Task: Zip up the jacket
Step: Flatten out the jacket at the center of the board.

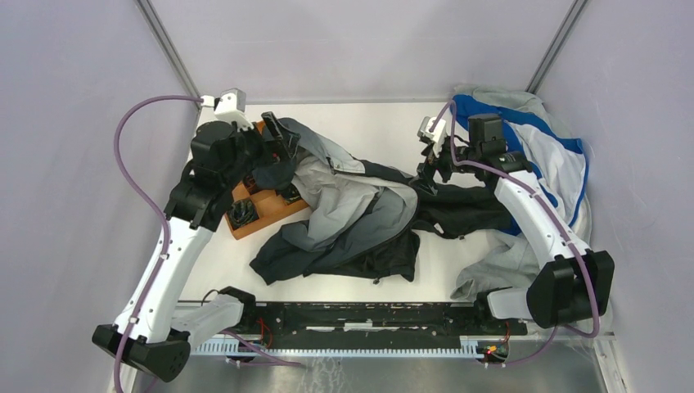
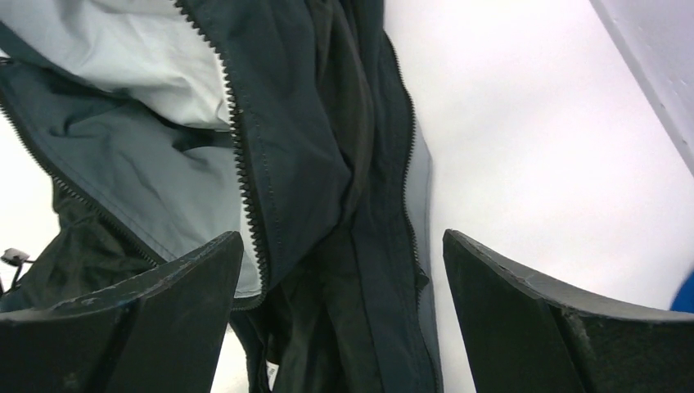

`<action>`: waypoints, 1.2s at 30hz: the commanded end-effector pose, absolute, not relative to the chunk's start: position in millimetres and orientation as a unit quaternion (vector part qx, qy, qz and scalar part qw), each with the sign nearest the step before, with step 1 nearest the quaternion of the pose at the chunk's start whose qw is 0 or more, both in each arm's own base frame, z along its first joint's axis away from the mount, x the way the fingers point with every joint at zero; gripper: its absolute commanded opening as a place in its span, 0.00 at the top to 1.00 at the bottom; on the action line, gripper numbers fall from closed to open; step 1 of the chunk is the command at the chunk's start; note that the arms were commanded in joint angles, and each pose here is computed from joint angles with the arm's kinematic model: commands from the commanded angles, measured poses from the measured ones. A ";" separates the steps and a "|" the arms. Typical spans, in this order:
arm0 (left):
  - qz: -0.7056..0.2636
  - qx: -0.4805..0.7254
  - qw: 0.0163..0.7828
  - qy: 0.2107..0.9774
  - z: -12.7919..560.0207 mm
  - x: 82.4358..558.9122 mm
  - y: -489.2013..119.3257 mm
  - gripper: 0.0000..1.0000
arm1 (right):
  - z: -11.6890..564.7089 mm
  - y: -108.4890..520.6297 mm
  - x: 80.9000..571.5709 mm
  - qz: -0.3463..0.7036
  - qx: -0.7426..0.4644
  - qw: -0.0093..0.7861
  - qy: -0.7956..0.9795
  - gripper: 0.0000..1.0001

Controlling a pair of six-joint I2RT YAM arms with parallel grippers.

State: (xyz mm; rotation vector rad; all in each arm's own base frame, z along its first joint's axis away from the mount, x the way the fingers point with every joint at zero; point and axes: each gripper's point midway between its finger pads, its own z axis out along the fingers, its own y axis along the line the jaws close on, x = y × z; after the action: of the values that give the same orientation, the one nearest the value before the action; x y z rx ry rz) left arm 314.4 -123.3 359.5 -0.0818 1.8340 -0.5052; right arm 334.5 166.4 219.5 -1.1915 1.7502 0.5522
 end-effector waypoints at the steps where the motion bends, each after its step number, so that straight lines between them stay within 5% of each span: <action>1: -0.330 -0.093 0.529 0.776 373.7 300.4 -150.5 0.04 | 230.3 182.2 323.3 0.275 -0.517 0.464 0.665 0.02; 8: -0.510 -0.217 0.385 0.738 347.8 285.8 -192.9 0.12 | 230.6 192.3 316.7 0.305 -0.531 0.477 0.631 0.02; 12: -0.508 -0.267 0.339 0.745 314.0 287.7 -196.9 0.12 | 228.8 193.1 318.0 0.305 -0.530 0.478 0.631 0.02; 26: -0.410 -0.223 0.374 0.801 244.0 334.9 -250.2 0.12 | 234.0 191.0 314.7 0.297 -0.521 0.491 0.632 0.02; 36: -0.424 -0.164 0.412 0.790 264.7 362.7 -270.1 0.28 | 237.5 187.4 307.9 0.286 -0.525 0.496 0.630 0.02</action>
State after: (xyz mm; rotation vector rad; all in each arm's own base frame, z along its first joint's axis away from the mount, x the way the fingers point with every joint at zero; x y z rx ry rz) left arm 348.6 -260.6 220.9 -0.5425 2.1000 -1.0171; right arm 310.3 188.0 226.6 -1.2624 1.5748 0.7176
